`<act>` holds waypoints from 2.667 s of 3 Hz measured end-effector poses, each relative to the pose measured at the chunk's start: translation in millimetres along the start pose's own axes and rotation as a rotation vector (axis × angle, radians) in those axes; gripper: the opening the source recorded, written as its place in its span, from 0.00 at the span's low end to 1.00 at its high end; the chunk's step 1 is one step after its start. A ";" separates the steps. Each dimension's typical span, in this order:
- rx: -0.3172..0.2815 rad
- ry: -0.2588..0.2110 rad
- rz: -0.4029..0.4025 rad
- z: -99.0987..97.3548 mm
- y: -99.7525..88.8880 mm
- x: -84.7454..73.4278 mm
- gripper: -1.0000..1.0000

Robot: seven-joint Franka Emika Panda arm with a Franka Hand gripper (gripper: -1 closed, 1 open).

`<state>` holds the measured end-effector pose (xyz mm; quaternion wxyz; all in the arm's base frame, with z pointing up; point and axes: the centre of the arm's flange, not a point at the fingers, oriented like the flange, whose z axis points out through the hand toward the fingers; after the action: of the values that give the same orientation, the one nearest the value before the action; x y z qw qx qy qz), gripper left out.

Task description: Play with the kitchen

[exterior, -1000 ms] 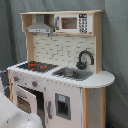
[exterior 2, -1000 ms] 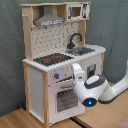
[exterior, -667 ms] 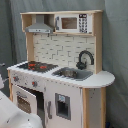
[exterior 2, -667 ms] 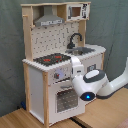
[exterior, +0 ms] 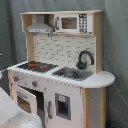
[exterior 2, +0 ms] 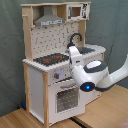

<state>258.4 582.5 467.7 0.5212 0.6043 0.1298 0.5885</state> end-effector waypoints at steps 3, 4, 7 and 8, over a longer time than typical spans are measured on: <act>0.027 -0.010 -0.221 7.4 45.5 25.9 1.00; 0.049 -0.030 -0.297 19.8 61.1 33.1 1.00; 0.174 -0.065 -0.516 52.9 101.8 46.2 1.00; 0.244 -0.040 -0.608 53.5 111.3 49.7 1.00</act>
<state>266.5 548.2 596.1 0.5992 0.6074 0.3637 0.3740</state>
